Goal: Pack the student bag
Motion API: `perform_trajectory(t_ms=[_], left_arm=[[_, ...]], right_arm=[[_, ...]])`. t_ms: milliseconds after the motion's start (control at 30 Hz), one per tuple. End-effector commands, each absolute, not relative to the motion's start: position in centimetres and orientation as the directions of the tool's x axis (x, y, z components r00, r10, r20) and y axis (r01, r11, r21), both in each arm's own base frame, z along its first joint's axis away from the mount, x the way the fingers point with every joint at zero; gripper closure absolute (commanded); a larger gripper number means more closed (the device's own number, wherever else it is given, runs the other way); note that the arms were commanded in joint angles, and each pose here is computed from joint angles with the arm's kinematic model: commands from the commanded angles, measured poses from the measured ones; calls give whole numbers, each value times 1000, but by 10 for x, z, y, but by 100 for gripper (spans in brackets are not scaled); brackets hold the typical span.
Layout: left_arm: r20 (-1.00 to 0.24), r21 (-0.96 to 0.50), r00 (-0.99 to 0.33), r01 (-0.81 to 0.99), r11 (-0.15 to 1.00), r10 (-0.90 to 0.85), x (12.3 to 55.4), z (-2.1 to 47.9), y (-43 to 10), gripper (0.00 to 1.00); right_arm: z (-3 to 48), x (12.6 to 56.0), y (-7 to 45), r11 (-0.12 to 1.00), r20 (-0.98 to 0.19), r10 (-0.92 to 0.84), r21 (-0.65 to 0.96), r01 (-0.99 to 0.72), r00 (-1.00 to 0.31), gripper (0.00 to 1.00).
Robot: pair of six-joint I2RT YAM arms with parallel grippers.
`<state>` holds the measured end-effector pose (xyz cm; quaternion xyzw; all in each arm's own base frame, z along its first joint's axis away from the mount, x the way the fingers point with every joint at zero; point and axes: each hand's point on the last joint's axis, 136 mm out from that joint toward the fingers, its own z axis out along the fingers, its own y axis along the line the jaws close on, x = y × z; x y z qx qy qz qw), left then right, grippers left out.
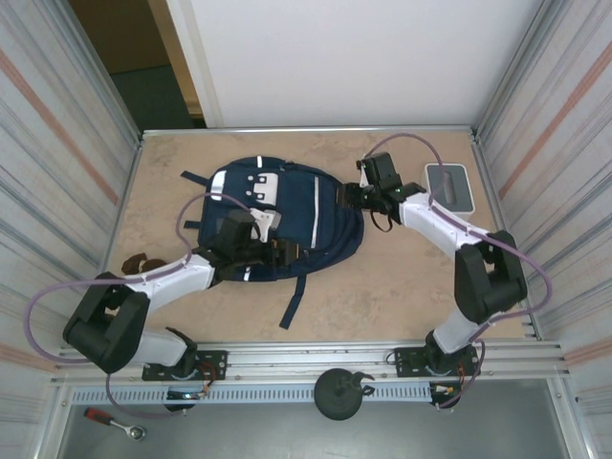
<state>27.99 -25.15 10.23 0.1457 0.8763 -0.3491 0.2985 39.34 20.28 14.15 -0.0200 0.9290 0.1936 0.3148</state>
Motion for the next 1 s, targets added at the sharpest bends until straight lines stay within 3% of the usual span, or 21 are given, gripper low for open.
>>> perform_trajectory(t_ms=[0, 467, 700, 800, 967], left_arm=[[-635, -550, -773, 453, 702, 1, 298, 115, -258, 36], [-582, -611, -808, 361, 704, -91, 315, 99, -261, 60], [-582, -629, -806, 363, 688, -107, 314, 105, -262, 70], [-580, -637, -806, 355, 684, -122, 312, 108, -261, 66], [-557, -665, -802, 275, 694, -216, 319, 109, -247, 49]], right_arm=[[131, 368, 213, 903, -567, 69, 386, -191, -821, 49], [111, 287, 250, 845, -623, -90, 365, -391, -777, 52], [98, 276, 277, 820, -652, -91, 380, -428, -753, 53], [90, 280, 283, 839, -654, -89, 358, -410, -752, 55], [83, 287, 286, 857, -642, -34, 375, -353, -766, 58]])
